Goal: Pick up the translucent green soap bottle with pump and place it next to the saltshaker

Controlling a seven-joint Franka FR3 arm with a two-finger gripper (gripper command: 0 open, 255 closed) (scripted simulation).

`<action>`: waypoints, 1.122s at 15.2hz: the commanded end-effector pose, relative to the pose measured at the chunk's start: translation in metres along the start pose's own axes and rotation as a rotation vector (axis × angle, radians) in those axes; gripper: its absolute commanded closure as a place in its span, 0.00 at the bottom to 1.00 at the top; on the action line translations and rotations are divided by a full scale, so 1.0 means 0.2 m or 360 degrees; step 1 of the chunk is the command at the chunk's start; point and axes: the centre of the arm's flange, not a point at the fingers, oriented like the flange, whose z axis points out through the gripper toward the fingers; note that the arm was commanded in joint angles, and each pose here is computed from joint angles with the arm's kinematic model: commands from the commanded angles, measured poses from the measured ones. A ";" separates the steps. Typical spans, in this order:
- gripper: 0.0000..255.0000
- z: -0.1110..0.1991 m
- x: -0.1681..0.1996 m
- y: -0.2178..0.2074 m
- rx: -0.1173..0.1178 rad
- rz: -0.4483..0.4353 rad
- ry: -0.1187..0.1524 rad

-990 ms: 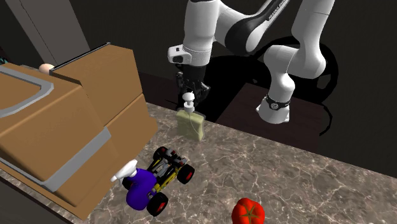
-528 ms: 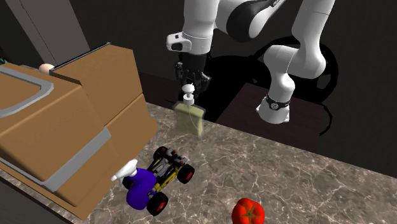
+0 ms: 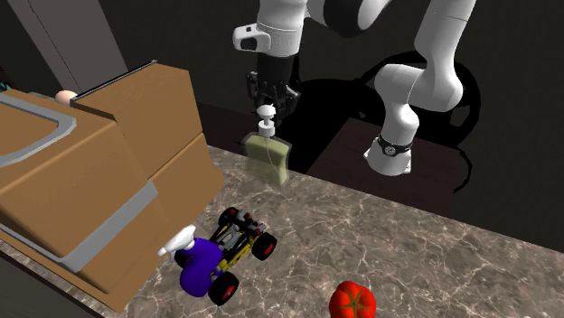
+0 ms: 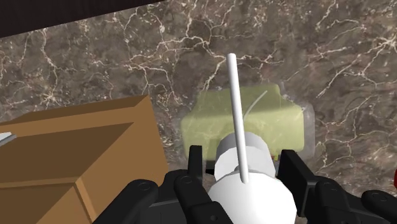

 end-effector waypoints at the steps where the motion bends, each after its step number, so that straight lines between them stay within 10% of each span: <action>1: 1.00 -0.05 0.00 0.01 0.0000 0.0000 0.0000; 17: 1.00 -0.47 0.03 0.06 0.0000 0.0000 0.0000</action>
